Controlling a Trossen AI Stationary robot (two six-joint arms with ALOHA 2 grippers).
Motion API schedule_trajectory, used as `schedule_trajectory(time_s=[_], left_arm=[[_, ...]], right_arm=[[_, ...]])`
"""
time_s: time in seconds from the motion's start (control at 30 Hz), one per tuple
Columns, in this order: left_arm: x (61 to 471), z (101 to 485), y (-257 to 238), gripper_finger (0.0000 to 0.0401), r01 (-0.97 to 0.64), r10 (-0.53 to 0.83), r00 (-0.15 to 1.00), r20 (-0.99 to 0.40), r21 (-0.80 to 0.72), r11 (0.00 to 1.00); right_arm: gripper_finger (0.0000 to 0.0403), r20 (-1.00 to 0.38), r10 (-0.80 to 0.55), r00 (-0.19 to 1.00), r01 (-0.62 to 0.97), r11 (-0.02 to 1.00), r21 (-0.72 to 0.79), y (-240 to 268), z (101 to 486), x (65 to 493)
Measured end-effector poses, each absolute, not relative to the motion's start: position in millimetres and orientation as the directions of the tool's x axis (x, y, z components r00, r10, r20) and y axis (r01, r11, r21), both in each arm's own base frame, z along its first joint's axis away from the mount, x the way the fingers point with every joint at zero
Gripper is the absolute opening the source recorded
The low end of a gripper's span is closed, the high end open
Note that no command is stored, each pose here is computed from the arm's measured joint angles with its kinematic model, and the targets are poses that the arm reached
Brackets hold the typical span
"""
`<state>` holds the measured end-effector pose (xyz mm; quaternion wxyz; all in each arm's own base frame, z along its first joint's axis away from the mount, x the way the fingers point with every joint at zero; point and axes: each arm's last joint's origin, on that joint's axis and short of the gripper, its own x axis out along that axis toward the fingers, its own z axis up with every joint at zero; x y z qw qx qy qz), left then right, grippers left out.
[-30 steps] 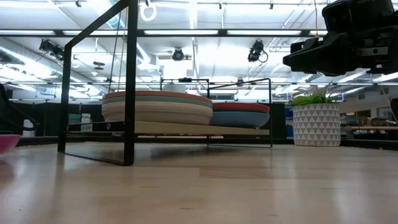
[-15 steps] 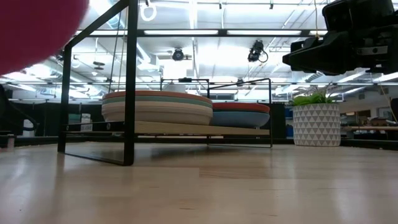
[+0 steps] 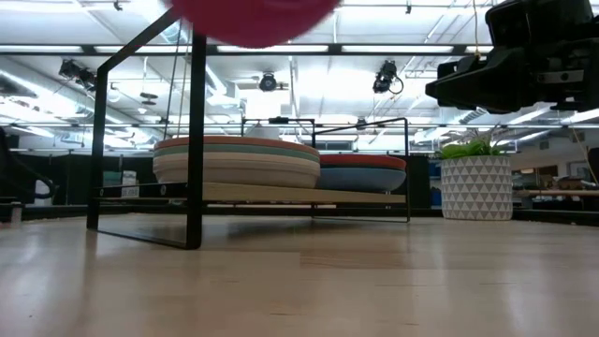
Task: Place and stack plates onto a shelf
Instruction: Stack the pink plate on top of the orange plate on the shelf
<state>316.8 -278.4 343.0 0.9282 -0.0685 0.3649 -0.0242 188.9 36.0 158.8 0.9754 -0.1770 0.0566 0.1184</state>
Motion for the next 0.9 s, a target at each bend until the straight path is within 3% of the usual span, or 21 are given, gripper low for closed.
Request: schedule_trajectory(time_s=[0.2,0.47,0.7,0.9], left_arm=[[355,347,-228,0.0020,0.030,0.005,0.754,-0.657,0.042,0.999],[383,336,-143,0.0017,-0.038,0.191,0.617,-0.764,0.214,0.976],[390,330,-78,0.0017,0.162,0.301,0.469,-0.830,0.416,0.895],[389,325,-25,0.0016,0.315,0.192,0.349,-0.917,0.308,0.898]], right_arm=[[0.0071,-0.157,0.205,0.966,-0.247,0.911,-0.329,36,158,189],[0.0071,-0.171,0.214,0.962,-0.257,0.918,-0.300,38,157,188],[0.0071,-0.126,0.253,0.959,-0.282,0.886,-0.368,46,161,187],[0.0071,-0.136,0.261,0.956,-0.293,0.891,-0.347,48,160,186]])
